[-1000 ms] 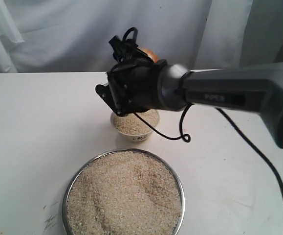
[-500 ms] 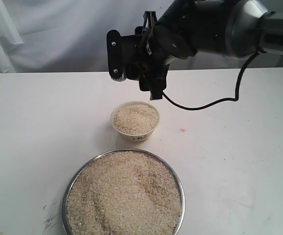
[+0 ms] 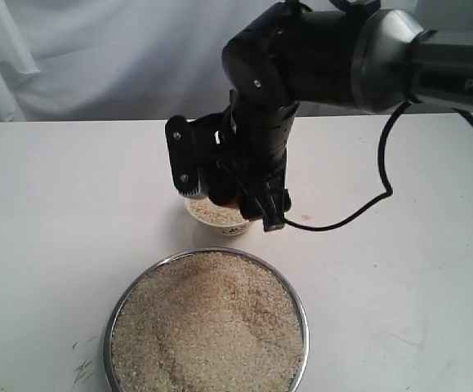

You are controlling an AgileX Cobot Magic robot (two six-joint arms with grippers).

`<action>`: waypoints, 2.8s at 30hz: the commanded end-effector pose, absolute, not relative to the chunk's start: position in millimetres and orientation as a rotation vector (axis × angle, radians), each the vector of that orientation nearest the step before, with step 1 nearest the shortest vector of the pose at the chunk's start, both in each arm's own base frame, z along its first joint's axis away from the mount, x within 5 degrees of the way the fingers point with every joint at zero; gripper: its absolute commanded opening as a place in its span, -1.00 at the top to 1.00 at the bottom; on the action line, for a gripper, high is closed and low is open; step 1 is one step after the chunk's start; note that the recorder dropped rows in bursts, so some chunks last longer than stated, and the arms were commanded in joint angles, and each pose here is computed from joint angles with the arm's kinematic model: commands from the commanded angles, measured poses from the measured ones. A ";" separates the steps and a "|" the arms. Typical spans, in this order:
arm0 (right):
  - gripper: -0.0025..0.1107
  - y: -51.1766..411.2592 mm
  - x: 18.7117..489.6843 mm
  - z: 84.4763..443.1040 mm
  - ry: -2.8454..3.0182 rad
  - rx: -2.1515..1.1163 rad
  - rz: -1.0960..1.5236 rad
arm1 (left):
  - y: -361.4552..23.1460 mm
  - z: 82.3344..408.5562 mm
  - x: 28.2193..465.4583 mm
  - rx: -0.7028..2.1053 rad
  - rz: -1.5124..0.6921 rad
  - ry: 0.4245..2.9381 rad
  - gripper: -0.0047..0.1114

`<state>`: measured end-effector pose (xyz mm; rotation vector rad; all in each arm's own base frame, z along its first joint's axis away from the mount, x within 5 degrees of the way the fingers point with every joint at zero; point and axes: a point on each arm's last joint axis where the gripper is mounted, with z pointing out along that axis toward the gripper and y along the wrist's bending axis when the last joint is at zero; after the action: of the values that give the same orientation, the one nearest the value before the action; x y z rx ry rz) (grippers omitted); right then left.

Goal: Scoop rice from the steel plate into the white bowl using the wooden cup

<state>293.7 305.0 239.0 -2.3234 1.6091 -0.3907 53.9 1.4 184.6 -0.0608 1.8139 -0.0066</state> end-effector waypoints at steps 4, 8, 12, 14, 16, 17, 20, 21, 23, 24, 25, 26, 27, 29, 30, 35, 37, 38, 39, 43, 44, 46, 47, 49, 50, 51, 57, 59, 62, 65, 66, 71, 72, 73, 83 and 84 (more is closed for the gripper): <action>0.96 320.9 256.0 218.4 1.543 -2.658 -0.457 | 1.5 184.4 54.0 -0.062 -0.005 1.801 0.92; 0.96 336.9 248.4 184.1 1.508 -2.739 -0.570 | 1.5 184.4 54.0 -0.062 -0.005 1.801 0.92; 0.96 340.3 248.6 171.9 1.717 -2.584 -0.633 | 1.5 184.4 54.0 -0.062 -0.005 1.801 0.92; 0.96 339.4 249.5 176.9 1.790 -2.496 -0.647 | 1.5 184.4 54.0 -0.062 -0.005 1.801 0.92; 0.96 338.3 249.6 184.4 1.833 -2.428 -0.650 | 1.5 184.4 54.0 -0.062 -0.005 1.801 0.92; 0.96 337.1 250.8 189.6 1.822 -2.410 -0.673 | 1.5 184.4 54.0 -0.062 -0.005 1.801 0.92; 0.96 336.3 251.9 195.1 1.819 -2.373 -0.710 | 1.5 184.4 54.0 -0.062 -0.005 1.801 0.92; 0.96 336.3 251.1 196.2 1.824 -2.371 -0.698 | 1.5 184.4 54.0 -0.062 -0.005 1.801 0.92; 0.96 337.5 247.2 193.9 1.875 -2.371 -0.611 | 1.5 184.4 54.0 -0.062 -0.005 1.801 0.92; 0.96 338.9 243.3 191.9 1.910 -2.383 -0.525 | 1.5 184.4 54.0 -0.062 -0.005 1.801 0.92; 0.96 340.8 238.4 189.8 1.929 -2.416 -0.409 | 1.5 184.4 54.0 -0.062 -0.005 1.801 0.92; 0.96 342.5 234.4 188.4 1.925 -2.457 -0.306 | 1.5 184.4 54.0 -0.062 -0.005 1.801 0.92; 0.96 344.7 229.5 186.9 1.907 -2.503 -0.185 | 1.5 184.4 54.0 -0.062 -0.005 1.801 0.92; 0.96 347.9 224.0 186.3 1.899 -2.528 -0.056 | 1.5 184.4 54.0 -0.062 -0.005 1.801 0.92; 0.96 347.9 224.0 186.3 1.902 -2.526 -0.055 | 1.5 184.4 54.0 -0.062 -0.005 1.801 0.92; 0.96 345.5 230.5 176.4 1.969 -2.496 -0.125 | 1.5 184.4 54.0 -0.062 -0.005 1.801 0.92; 0.96 344.9 233.5 166.4 1.991 -2.509 -0.129 | 1.5 184.4 54.0 -0.062 -0.005 1.801 0.92; 0.96 344.8 234.7 160.0 2.006 -2.517 -0.132 | 1.5 184.4 54.0 -0.062 -0.005 1.801 0.92; 0.96 344.4 236.2 154.3 2.016 -2.525 -0.143 | 1.5 184.4 54.0 -0.062 -0.005 1.801 0.92; 0.96 341.0 242.1 145.4 2.062 -2.515 -0.149 | 1.5 184.4 54.0 -0.062 -0.005 1.801 0.92; 0.96 340.6 242.7 145.3 2.078 -2.503 -0.139 | 1.5 184.4 54.0 -0.062 -0.005 1.801 0.92; 0.96 339.2 244.4 146.8 2.120 -2.463 -0.135 | 1.5 184.4 54.0 -0.062 -0.005 1.801 0.92; 0.96 338.3 245.7 146.8 2.145 -2.440 -0.136 | 1.5 184.4 54.0 -0.062 -0.005 1.801 0.92; 0.93 337.0 247.3 146.7 2.181 -2.412 -0.109 | 1.5 184.4 54.0 -0.062 -0.005 1.801 0.92; 0.89 336.8 247.6 146.6 2.186 -2.408 -0.102 | 1.5 184.4 54.0 -0.062 -0.005 1.801 0.92; 0.84 336.6 247.8 146.6 2.196 -2.399 -0.102 | 1.5 184.4 54.0 -0.062 -0.005 1.801 0.92; 0.20 337.2 247.0 146.6 2.231 -2.369 -0.087 | 1.5 184.4 54.0 -0.062 -0.005 1.801 0.92; 0.05 335.7 249.2 146.7 2.224 -2.366 -0.135 | 1.5 184.4 54.0 -0.062 -0.005 1.801 0.92; 0.03 335.0 250.3 146.8 2.217 -2.368 -0.156 | 1.5 184.4 54.0 -0.062 -0.005 1.801 0.92; 0.03 335.4 249.7 146.8 2.223 -2.366 -0.144 | 1.5 184.4 54.0 -0.062 -0.005 1.801 0.92; 0.03 335.4 249.6 146.8 2.223 -2.365 -0.142 | 1.5 184.4 54.0 -0.062 -0.005 1.801 0.92; 0.04 336.8 251.3 146.5 2.224 -2.333 -0.135 | 1.5 184.4 54.0 -0.062 -0.005 1.801 0.92; 0.04 337.0 251.4 146.5 2.225 -2.328 -0.135 | 1.5 184.4 54.0 -0.062 -0.005 1.801 0.92; 0.04 337.0 251.4 146.5 2.225 -2.328 -0.135 | 1.5 184.4 54.0 -0.062 -0.005 1.801 0.92; -0.06 335.0 250.9 164.0 2.228 -2.299 0.062 | 1.5 184.4 54.0 -0.062 -0.005 1.801 0.92; -0.11 333.4 252.4 165.4 2.236 -2.294 0.082 | 1.5 184.4 54.0 -0.062 -0.005 1.801 0.92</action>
<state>248.7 335.7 152.7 -2.3187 2.2493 0.0056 53.9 1.4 184.6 -0.0608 1.8139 -0.0066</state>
